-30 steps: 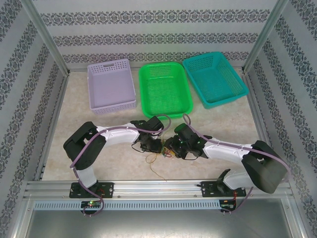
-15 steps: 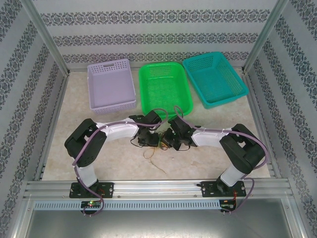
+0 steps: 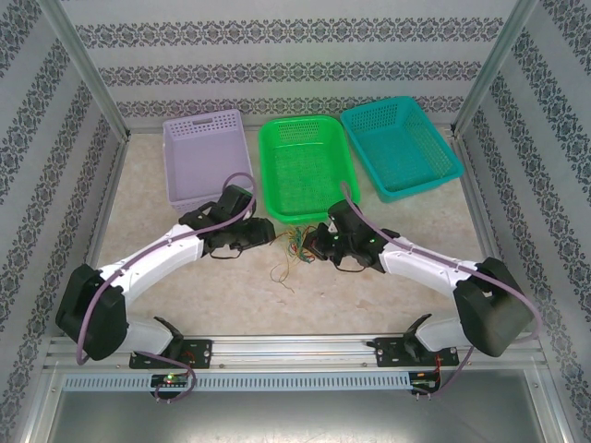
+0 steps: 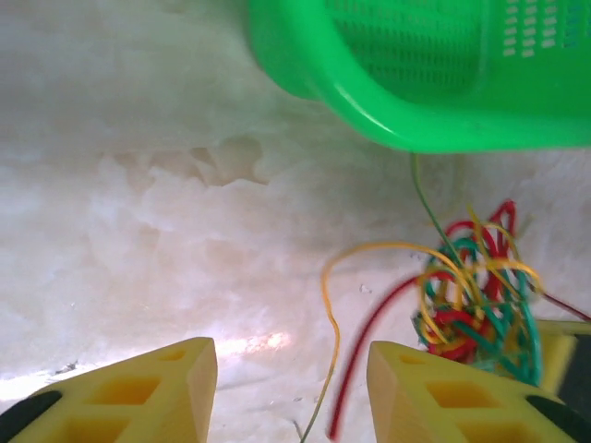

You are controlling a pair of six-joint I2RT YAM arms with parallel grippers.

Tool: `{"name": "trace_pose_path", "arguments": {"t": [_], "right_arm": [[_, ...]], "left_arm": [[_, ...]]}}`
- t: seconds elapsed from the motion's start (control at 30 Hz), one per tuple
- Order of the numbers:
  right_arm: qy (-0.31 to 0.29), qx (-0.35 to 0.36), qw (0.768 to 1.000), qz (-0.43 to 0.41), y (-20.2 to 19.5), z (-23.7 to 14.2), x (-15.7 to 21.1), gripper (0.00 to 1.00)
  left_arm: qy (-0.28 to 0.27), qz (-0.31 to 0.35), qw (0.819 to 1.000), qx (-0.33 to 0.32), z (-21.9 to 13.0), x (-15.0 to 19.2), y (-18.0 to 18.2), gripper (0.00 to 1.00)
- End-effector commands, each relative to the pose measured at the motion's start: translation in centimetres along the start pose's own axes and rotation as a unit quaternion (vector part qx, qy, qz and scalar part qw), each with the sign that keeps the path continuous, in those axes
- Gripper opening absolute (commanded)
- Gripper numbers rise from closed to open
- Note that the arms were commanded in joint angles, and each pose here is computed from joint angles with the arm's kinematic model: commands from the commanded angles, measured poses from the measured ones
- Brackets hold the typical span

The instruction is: Untangle the cables

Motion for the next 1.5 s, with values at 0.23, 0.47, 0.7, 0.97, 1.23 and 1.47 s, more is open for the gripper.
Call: {"name": "trace_pose_path", "arguments": {"t": [0.23, 0.47, 0.7, 0.97, 1.23, 1.47], "right_arm": [[0.042, -0.039, 0.997, -0.042, 3.3, -2.2, -1.6, 0.00], [0.094, -0.069, 0.993, -0.032, 4.6, -2.3, -2.6, 0.00], [0.109, -0.088, 0.990, -0.011, 4.8, -2.5, -3.6, 0.00], [0.138, -0.121, 0.983, 0.004, 5.8, -2.9, -4.1, 0.00], [0.118, -0.114, 0.986, 0.016, 4.4, -3.8, -5.1, 0.00], [0.080, -0.079, 0.993, -0.042, 4.7, -6.4, -5.4, 0.26]], "left_arm": [[0.038, 0.014, 0.982, 0.182, -0.9, -0.8, -5.1, 0.51], [0.041, 0.028, 0.977, 0.205, -0.1, -1.1, -6.0, 0.52], [0.029, 0.036, 0.970, 0.237, 0.5, -1.8, -6.9, 0.51], [0.009, 0.038, 0.974, 0.224, 1.1, -2.4, -6.8, 0.20], [-0.042, 0.037, 0.979, 0.195, -0.2, -3.4, -6.3, 0.00], [-0.052, 0.053, 0.981, 0.179, -1.3, -3.5, -5.3, 0.00]]}}
Point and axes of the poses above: each hand's point on the last joint's axis, 136 mm out from that joint toward the fingers, its own z axis out along the fingers, its own y axis along the line the jaws close on, x = y × z, the point moved 7 cm from there along -z, back along the fingers, and after that the axes turned 1 degree about z, right-handed, at the moved point
